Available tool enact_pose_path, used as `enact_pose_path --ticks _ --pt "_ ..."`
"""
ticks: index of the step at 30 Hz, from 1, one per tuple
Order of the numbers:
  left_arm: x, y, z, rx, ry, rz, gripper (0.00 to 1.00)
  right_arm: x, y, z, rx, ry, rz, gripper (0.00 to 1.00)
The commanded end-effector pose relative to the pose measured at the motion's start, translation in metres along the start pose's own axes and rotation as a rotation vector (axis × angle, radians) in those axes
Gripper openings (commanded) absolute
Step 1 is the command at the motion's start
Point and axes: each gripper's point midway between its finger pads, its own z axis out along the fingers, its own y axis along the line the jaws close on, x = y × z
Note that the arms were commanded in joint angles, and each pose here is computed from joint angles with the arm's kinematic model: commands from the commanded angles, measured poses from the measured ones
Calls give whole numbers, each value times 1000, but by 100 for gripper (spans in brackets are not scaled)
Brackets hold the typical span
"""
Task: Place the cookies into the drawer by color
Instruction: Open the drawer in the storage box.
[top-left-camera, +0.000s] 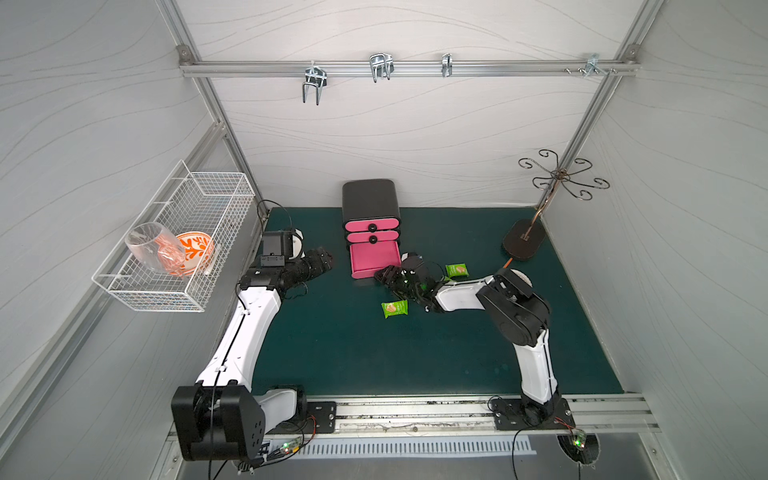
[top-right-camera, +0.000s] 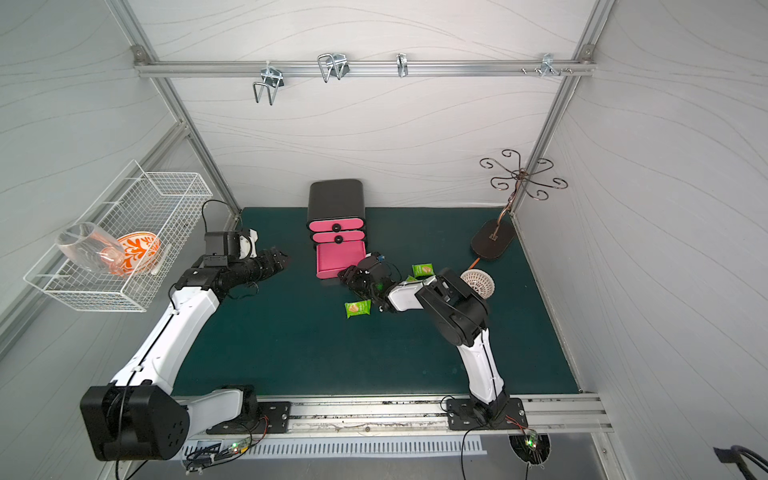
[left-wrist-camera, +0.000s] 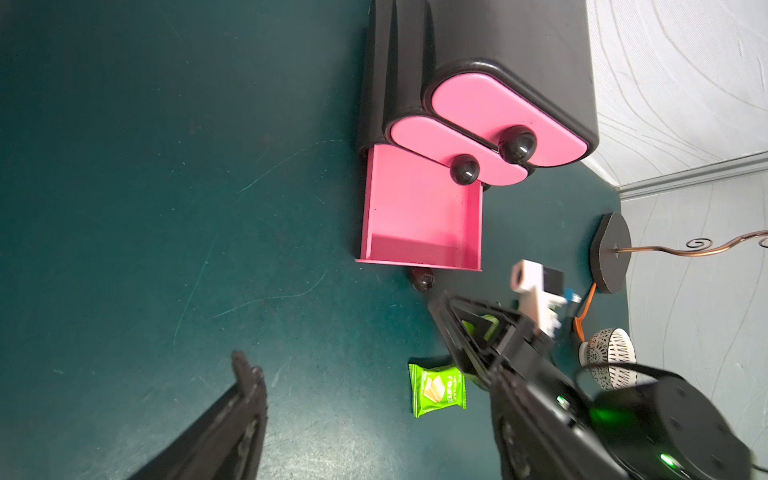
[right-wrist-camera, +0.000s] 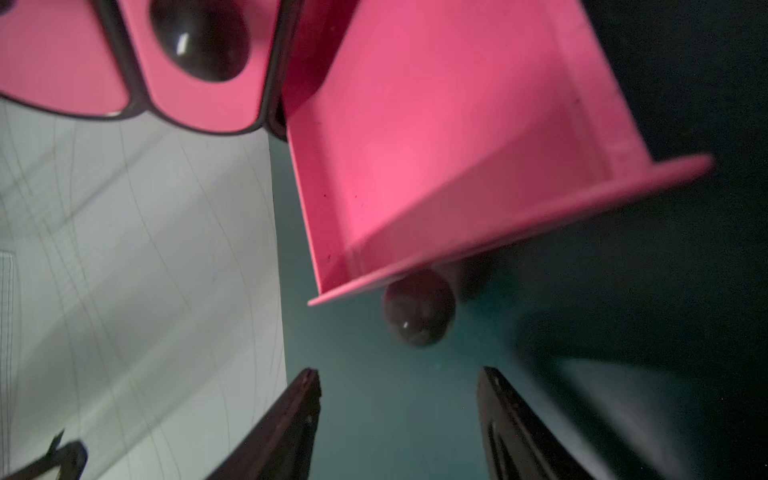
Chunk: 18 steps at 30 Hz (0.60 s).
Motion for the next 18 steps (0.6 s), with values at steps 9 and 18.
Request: enact_pose_path --ticks 9,18 --pt "-7 -15 -1 81 -18 32 86 35 5 -112 137 315 -926 85" --pt "-3 -20 0 116 0 48 87 51 -20 -99 105 619 -1414 96"
